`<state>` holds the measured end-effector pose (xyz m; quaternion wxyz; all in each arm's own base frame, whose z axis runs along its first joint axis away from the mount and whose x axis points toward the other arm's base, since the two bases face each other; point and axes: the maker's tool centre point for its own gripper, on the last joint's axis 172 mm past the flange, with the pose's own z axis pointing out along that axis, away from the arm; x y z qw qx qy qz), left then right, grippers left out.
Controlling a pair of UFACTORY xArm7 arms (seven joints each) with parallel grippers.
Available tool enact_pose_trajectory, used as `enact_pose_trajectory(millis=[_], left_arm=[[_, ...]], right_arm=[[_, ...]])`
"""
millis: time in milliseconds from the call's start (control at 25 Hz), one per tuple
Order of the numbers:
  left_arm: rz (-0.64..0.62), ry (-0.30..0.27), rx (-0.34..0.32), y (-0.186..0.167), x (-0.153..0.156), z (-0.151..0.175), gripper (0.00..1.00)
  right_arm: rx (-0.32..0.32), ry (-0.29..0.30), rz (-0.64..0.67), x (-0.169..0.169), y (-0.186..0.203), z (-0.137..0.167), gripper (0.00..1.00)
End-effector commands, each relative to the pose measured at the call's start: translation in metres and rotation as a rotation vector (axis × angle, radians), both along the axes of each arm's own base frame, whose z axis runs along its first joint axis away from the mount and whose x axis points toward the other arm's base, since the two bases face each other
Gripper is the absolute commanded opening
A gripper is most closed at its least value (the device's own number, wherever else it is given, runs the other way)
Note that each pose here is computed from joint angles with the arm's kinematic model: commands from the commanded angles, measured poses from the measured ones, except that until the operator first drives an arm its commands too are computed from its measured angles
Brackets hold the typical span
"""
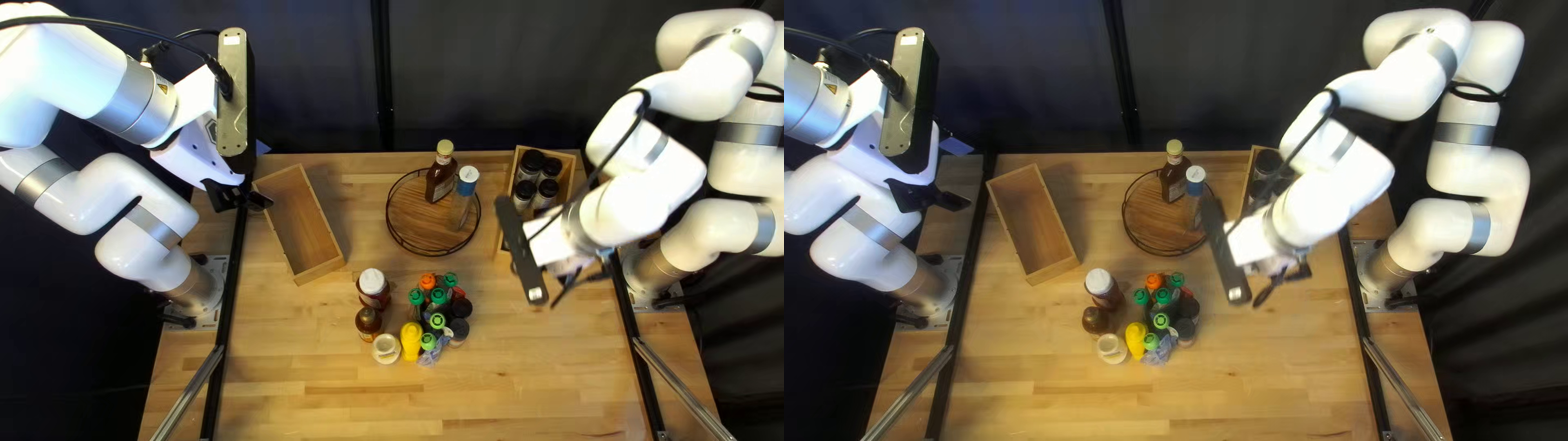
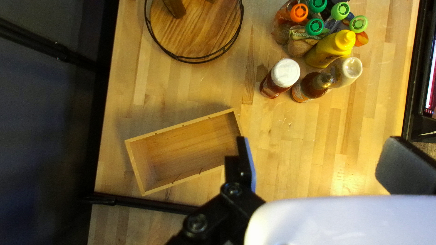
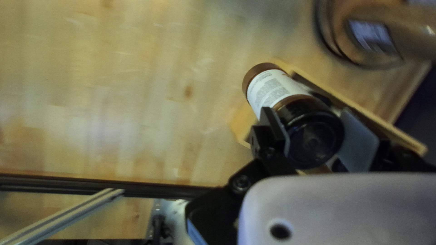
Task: Separate condiments, baby food and spices and place it in 3 different racks/containers
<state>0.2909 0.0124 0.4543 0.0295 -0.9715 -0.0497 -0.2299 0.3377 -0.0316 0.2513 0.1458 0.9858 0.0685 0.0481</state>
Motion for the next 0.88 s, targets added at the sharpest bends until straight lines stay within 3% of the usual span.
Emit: enact_pose_trajectory(millis=[40,280,880], left_arm=[[0.000,0.000,0.000,0.000,0.000,0.000,1.00],[0.000,0.000,0.000,0.000,0.000,0.000,1.00],[0.000,0.000,0.000,0.000,0.000,0.000,1.00]], right_arm=[[-0.048,-0.014,-0.099,-0.006,-0.040,-0.004,0.00],[-0.077,-0.015,-0.205,-0.019,-0.080,-0.023,0.00],[-0.041,0.004,-0.235,-0.026,-0.085,-0.057,0.01]])
